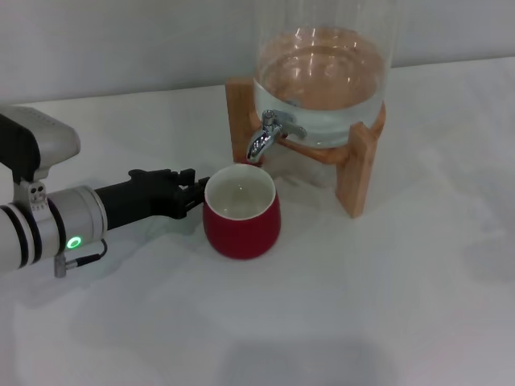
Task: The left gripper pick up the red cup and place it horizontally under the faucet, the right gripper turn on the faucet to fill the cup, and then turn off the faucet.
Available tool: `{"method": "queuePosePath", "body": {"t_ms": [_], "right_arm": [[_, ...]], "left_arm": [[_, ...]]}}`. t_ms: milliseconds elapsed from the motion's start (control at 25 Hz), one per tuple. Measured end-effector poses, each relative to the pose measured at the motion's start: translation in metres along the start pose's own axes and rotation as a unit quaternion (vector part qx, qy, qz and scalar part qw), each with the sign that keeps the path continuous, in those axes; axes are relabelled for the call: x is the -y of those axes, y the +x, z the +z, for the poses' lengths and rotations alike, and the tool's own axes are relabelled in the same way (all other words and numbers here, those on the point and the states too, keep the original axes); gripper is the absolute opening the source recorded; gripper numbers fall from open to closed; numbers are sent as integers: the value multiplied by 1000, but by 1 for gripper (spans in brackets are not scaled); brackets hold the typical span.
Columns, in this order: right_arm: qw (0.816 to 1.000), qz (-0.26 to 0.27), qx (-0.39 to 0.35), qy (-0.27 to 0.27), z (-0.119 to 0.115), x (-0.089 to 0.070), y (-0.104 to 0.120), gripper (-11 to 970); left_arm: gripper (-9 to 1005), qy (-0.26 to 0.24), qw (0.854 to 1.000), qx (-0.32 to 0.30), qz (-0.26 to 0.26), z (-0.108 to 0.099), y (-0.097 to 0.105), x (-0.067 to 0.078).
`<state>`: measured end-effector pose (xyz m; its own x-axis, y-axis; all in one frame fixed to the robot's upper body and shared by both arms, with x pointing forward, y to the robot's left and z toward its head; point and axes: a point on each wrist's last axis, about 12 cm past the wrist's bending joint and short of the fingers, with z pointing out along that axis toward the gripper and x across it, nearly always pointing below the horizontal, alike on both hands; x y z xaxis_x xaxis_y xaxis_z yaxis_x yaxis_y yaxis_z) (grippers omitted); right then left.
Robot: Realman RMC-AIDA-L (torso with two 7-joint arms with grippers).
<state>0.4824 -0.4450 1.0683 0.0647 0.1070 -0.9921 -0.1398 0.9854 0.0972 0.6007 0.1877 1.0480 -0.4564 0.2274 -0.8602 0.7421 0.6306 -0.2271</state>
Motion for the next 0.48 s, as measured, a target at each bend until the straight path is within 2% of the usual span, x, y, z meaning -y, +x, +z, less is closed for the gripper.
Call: {"method": "queuePosePath", "body": {"t_ms": [200,480], "right_arm": [[1000,0,0,0,0,0,0,722],[1000,0,0,0,0,0,0,722]], "left_arm": [[355,8,1000,1,-5,-5,6,1],[380,-6,1000,9,-26,-21,16,-5]]}}
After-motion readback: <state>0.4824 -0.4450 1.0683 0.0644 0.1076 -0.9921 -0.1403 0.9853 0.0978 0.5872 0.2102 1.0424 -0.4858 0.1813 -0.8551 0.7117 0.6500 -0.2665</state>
